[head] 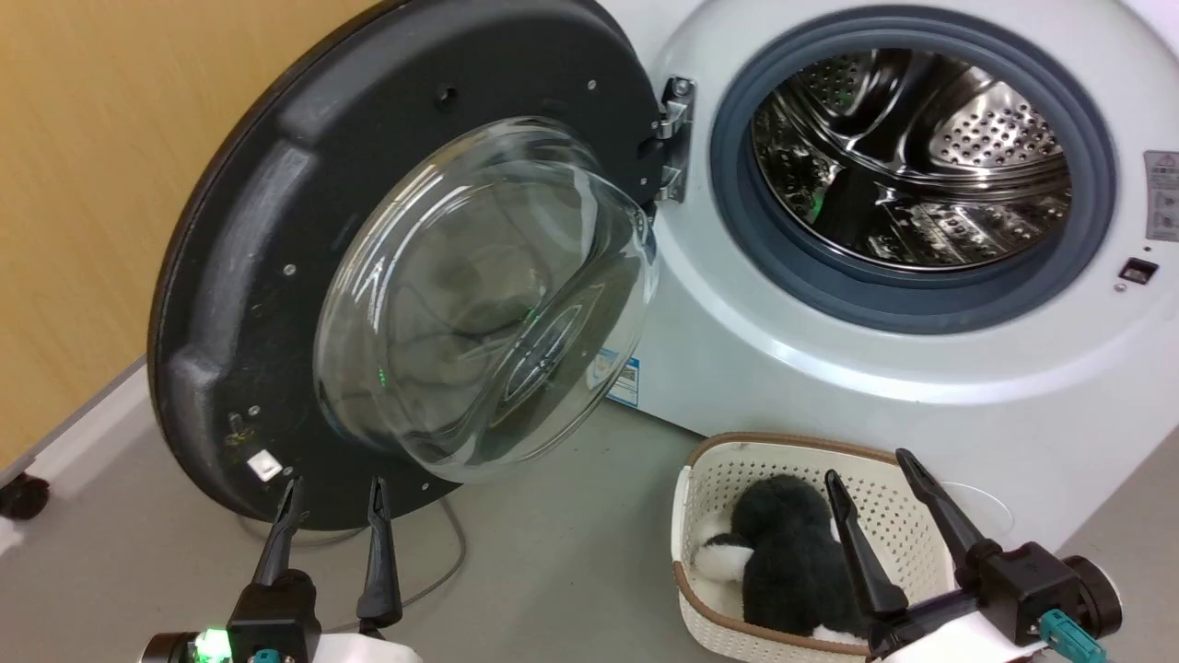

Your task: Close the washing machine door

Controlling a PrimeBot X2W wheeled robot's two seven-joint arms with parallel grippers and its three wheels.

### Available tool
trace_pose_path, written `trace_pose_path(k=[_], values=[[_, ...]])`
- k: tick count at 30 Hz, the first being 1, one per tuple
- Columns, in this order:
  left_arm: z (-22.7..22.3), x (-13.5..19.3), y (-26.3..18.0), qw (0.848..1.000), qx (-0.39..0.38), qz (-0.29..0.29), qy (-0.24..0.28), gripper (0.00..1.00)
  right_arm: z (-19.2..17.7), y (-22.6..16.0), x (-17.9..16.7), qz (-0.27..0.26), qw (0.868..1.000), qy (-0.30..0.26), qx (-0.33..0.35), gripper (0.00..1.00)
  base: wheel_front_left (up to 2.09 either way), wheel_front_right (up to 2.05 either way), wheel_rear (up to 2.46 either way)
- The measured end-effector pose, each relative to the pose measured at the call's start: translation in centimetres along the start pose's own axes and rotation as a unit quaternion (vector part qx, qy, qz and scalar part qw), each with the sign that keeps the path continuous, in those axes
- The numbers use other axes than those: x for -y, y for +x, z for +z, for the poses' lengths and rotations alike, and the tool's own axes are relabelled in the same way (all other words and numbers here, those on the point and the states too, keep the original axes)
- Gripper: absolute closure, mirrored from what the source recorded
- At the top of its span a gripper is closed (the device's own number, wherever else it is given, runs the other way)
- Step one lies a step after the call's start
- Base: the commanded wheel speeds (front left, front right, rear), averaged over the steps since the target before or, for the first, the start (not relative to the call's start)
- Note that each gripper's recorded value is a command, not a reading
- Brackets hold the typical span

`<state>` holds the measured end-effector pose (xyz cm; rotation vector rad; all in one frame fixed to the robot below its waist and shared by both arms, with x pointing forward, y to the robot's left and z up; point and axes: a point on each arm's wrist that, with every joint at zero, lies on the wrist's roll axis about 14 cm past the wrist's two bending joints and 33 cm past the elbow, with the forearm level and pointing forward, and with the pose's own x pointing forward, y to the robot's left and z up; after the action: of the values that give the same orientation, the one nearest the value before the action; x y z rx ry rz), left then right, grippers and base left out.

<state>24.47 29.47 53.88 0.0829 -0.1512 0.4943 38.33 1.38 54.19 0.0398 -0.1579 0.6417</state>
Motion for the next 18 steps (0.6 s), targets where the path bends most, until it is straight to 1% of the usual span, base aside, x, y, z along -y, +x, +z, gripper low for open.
trace_pose_path(k=[18], values=[[0.2,-2.7,-1.7,0.999,0.01,0.048,0.006,0.0,0.1,1.3,-2.8,0.045,0.999,0.015,0.015,0.0,0.0,0.0,0.0]])
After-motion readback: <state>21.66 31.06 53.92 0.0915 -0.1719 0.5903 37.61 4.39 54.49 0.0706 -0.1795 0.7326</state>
